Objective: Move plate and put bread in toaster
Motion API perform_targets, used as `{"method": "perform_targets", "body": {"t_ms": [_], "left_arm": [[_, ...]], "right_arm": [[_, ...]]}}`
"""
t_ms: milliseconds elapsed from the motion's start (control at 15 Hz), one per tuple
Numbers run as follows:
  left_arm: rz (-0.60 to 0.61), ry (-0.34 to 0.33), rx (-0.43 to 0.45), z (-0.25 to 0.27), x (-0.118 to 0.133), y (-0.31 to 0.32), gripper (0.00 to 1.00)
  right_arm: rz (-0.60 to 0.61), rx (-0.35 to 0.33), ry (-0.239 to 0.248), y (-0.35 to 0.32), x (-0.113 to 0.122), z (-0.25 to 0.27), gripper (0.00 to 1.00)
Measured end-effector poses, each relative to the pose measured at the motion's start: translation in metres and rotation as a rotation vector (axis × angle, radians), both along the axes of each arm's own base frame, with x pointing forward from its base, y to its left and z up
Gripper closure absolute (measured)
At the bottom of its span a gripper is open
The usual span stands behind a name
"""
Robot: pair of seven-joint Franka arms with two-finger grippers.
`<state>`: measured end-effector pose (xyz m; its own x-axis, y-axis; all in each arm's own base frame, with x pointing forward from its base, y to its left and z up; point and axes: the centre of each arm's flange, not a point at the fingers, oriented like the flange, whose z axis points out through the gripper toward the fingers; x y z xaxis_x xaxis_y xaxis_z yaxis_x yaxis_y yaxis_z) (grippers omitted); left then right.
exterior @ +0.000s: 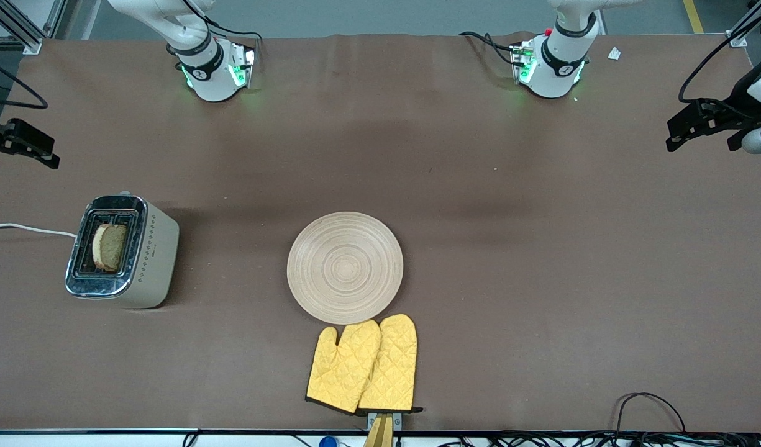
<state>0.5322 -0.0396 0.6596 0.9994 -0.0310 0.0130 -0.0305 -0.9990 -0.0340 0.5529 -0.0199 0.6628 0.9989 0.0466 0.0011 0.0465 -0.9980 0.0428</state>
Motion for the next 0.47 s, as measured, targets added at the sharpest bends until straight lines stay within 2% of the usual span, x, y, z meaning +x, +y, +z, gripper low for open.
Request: {"method": "perform_targets", "body": {"t_ms": [468], "left_arm": [[0.002,0.006,-0.003,-0.004,0.007,0.002,0.0]], "right_arm": [[-0.025,0.001,0.008,-0.014,-0.001,-0.005,0.0]]}}
